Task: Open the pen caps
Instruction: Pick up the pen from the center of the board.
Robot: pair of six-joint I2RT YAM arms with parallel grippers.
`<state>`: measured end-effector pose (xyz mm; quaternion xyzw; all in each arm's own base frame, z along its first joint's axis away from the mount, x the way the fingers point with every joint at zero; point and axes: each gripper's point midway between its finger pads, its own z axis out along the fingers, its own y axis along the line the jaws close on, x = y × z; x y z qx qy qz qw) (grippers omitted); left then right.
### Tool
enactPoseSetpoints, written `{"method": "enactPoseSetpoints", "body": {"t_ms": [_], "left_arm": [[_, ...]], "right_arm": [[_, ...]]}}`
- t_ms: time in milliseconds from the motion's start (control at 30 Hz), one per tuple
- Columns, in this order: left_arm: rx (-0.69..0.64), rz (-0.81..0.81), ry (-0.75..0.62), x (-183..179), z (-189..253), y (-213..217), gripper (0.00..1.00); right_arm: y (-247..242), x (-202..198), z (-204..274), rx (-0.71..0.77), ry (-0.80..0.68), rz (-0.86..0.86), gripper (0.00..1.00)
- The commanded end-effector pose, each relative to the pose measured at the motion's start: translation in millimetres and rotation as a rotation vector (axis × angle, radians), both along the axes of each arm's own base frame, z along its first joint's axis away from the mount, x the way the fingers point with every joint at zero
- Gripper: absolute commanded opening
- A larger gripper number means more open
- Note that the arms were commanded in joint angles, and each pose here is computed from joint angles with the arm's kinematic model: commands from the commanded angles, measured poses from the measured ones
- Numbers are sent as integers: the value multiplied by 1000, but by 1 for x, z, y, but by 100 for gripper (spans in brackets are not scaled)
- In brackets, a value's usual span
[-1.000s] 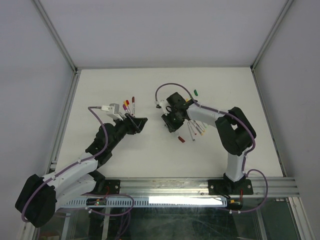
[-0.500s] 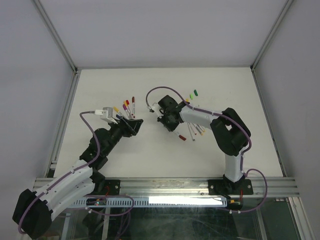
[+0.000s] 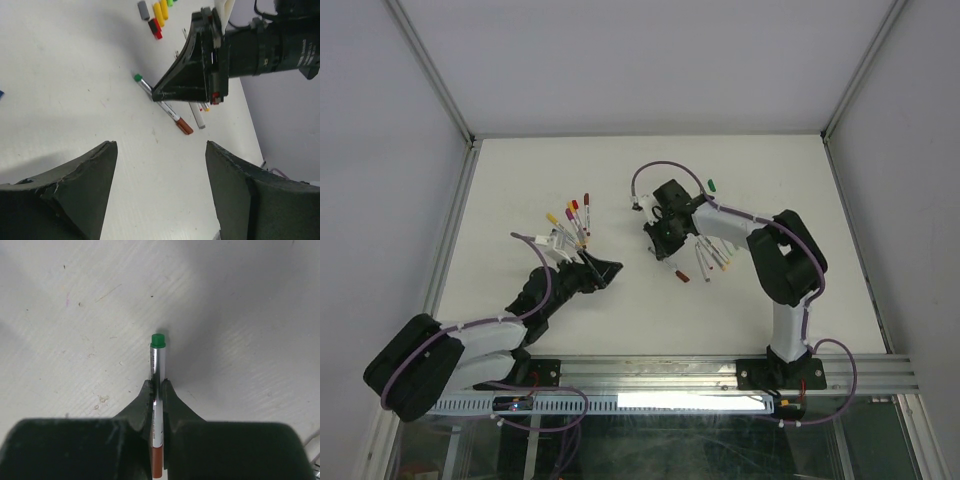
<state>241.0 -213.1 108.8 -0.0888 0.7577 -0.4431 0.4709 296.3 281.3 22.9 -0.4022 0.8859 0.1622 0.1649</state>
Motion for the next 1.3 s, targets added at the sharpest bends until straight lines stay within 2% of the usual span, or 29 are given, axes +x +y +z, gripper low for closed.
{"method": "enactPoseSetpoints", "body": {"t_ms": [0, 200, 367, 600, 733, 833, 1067, 1200, 1267], "left_arm": [[-145, 7, -33, 8, 26, -23, 73], [-215, 10, 130, 13, -9, -56, 73], [-280, -10, 180, 15, -22, -79, 72], [-270, 16, 256, 21, -41, -100, 72], [-190, 89, 366, 21, -67, -105, 72], [-161, 126, 394, 21, -77, -109, 70], [-167, 135, 394, 30, -85, -120, 61], [-158, 138, 391, 33, -87, -122, 50], [-154, 140, 392, 33, -87, -121, 41]], "right_arm": [[18, 4, 26, 179, 44, -56, 0], [24, 6, 38, 265, 86, -89, 0], [23, 9, 42, 326, 139, -129, 0], [23, 8, 37, 392, 227, -187, 0], [24, 8, 35, 428, 269, -217, 0], [24, 6, 35, 459, 306, -236, 0], [26, -2, 30, 499, 401, -258, 0], [26, -5, 23, 500, 436, -265, 0], [27, -7, 22, 500, 447, -266, 0]]}}
